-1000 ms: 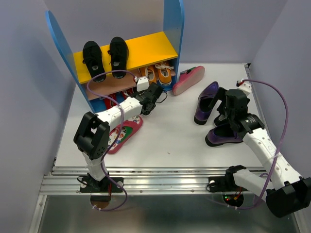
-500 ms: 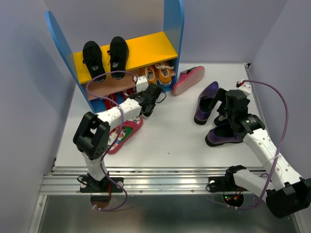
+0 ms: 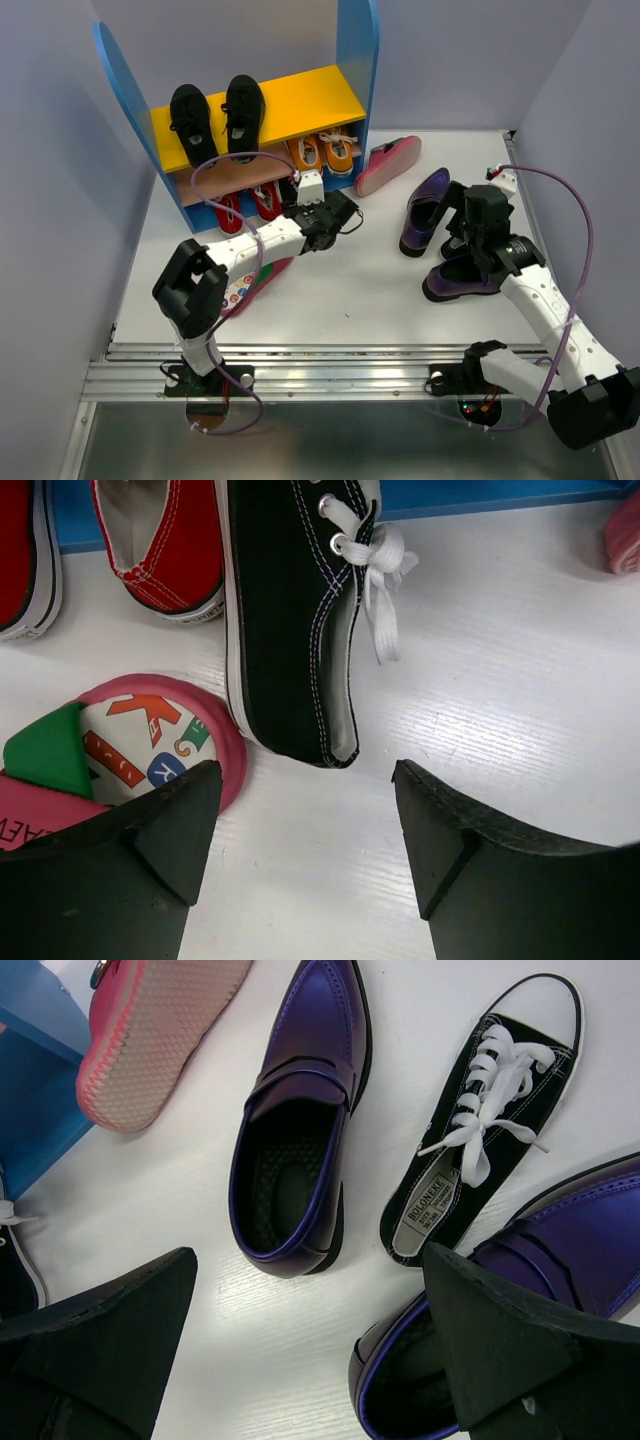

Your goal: Place and organize the shoes onto the shoe shelf

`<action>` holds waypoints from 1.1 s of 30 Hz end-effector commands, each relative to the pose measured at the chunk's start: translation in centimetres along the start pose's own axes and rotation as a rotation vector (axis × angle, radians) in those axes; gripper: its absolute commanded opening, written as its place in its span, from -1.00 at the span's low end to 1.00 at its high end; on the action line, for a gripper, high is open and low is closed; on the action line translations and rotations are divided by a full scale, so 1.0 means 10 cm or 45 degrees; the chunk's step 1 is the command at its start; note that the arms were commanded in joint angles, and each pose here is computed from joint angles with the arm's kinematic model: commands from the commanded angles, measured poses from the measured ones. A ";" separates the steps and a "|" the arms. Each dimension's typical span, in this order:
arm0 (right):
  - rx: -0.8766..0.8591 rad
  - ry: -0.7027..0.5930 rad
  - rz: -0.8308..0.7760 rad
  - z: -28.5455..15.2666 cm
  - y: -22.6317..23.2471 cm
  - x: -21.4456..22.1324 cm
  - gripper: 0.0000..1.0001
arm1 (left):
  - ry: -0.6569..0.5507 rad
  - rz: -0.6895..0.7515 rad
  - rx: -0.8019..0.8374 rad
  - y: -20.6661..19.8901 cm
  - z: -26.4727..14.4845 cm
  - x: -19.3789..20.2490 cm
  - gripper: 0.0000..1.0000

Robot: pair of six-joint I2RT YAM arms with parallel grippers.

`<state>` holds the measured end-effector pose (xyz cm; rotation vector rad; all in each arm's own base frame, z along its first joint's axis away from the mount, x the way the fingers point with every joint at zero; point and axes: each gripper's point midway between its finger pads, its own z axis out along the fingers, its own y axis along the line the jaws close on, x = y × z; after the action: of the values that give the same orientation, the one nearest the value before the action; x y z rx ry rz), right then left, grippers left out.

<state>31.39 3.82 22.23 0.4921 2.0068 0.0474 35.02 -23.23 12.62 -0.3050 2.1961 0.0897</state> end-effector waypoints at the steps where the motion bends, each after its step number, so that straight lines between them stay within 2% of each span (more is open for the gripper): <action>1: -0.031 -0.027 0.030 -0.03 0.05 -0.09 1.00 | -0.131 0.169 -0.166 0.05 -0.03 -0.10 0.64; 3: -0.033 -0.026 0.030 -0.02 0.06 -0.09 1.00 | -0.128 0.225 -0.201 0.05 0.03 -0.01 0.63; 10: -0.033 -0.027 0.024 -0.04 0.03 -0.06 1.00 | -0.095 0.225 -0.111 -0.06 0.05 0.06 0.35; 15: -0.031 -0.015 0.020 -0.03 0.02 -0.02 1.00 | -0.117 0.259 -0.228 0.02 0.13 0.08 0.33; 22: -0.030 -0.014 0.015 -0.02 0.02 -0.01 1.00 | -0.128 0.262 -0.225 0.02 0.23 0.13 0.25; 27: -0.033 -0.012 0.003 -0.01 0.03 -0.03 1.00 | -0.129 0.279 -0.225 -0.03 0.31 0.12 0.07; 29: -0.031 -0.013 0.003 -0.01 0.03 -0.03 1.00 | -0.124 0.288 -0.230 -0.04 0.34 0.13 -0.06; 33: -0.035 -0.011 0.009 -0.01 0.04 -0.03 1.00 | -0.107 0.305 -0.251 -0.02 0.41 0.18 -0.10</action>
<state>31.20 4.12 21.50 0.4792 2.0296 0.0591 36.20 -23.44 7.68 -0.1145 2.1769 0.4161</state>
